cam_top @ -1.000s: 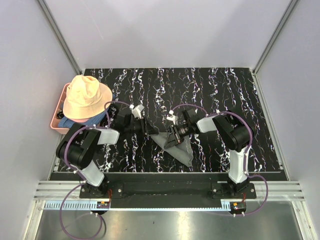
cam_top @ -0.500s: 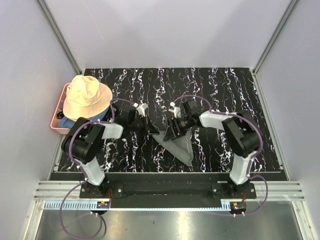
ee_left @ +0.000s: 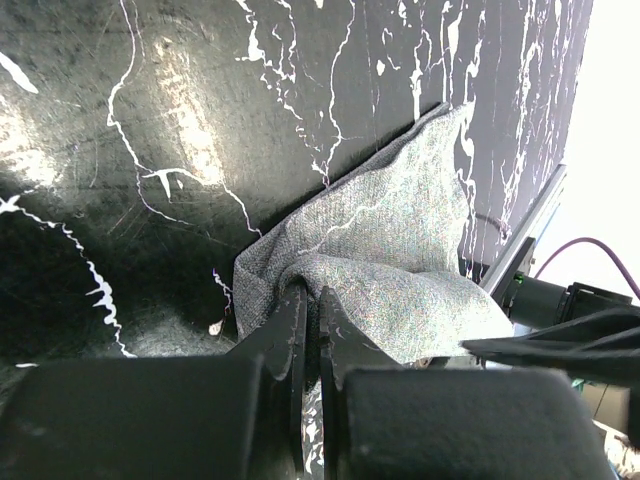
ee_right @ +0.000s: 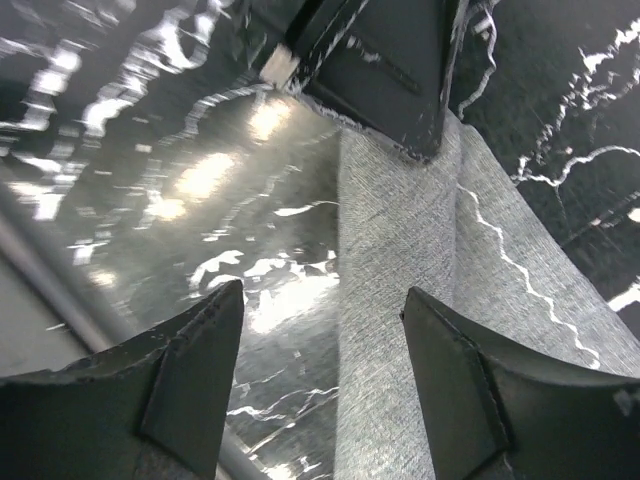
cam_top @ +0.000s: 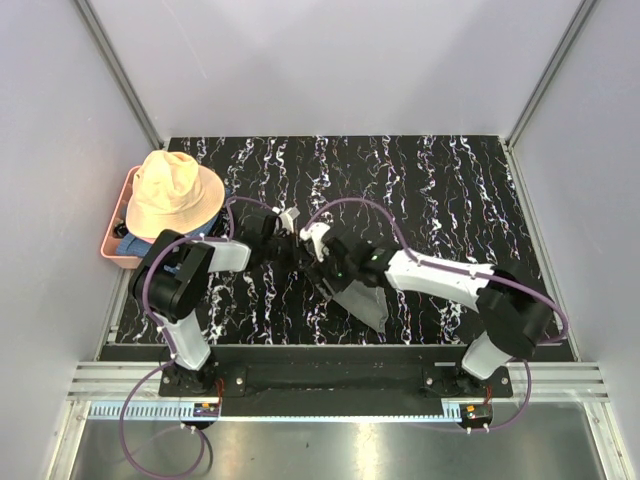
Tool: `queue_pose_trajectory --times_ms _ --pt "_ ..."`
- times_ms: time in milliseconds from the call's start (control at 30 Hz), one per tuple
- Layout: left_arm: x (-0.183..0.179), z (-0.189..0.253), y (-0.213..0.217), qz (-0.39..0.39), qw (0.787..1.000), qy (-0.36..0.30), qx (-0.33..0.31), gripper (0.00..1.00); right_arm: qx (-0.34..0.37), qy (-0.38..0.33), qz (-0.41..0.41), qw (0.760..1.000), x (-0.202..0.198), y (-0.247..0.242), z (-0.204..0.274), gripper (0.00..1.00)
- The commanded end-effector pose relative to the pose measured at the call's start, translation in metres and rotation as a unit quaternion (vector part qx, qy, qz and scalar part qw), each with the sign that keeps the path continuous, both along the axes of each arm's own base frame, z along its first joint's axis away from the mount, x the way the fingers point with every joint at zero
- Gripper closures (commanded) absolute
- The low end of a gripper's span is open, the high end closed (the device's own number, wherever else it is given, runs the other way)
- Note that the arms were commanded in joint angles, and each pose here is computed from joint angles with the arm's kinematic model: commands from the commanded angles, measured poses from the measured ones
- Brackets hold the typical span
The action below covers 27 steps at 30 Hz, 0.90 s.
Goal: Fold the napkin, place the utensils inside, and roll it up
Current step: Roll the napkin with the utensil
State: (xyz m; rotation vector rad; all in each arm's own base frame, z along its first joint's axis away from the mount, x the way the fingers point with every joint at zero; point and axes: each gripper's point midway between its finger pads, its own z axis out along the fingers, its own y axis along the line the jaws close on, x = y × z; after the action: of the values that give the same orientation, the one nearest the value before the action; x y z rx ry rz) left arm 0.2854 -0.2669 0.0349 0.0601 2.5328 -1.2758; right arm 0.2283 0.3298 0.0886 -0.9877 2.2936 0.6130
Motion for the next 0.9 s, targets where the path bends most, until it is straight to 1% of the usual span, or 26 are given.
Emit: queue_pose_trajectory --times_ms 0,133,367,633,800,833,867 --pt "0.002 -0.006 -0.002 0.002 1.000 0.012 0.012 1.00 -0.111 -0.092 -0.046 0.988 0.015 -0.019 -0.019 0.28" --pt "0.004 -0.004 -0.003 0.005 1.000 0.013 0.009 1.00 -0.138 -0.107 -0.040 0.984 0.011 -0.017 -0.030 0.30" --pt "0.004 -0.002 -0.004 0.005 1.000 0.014 0.006 1.00 -0.179 -0.102 -0.028 0.978 0.003 -0.024 -0.058 0.32" --pt "0.007 0.010 -0.006 0.004 1.000 -0.002 -0.003 1.00 -0.200 -0.064 -0.051 0.976 -0.004 -0.029 -0.086 0.37" --pt "0.012 0.021 -0.007 0.007 1.000 -0.014 -0.008 0.99 -0.201 -0.016 -0.074 0.977 -0.010 -0.037 -0.102 0.40" --pt "0.012 0.022 -0.007 0.008 1.000 -0.016 -0.008 0.97 -0.204 -0.004 -0.077 0.976 -0.011 -0.039 -0.106 0.41" --pt "0.014 0.023 -0.006 0.012 1.000 -0.019 -0.005 0.84 -0.196 0.018 -0.077 0.977 -0.015 -0.038 -0.110 0.42"
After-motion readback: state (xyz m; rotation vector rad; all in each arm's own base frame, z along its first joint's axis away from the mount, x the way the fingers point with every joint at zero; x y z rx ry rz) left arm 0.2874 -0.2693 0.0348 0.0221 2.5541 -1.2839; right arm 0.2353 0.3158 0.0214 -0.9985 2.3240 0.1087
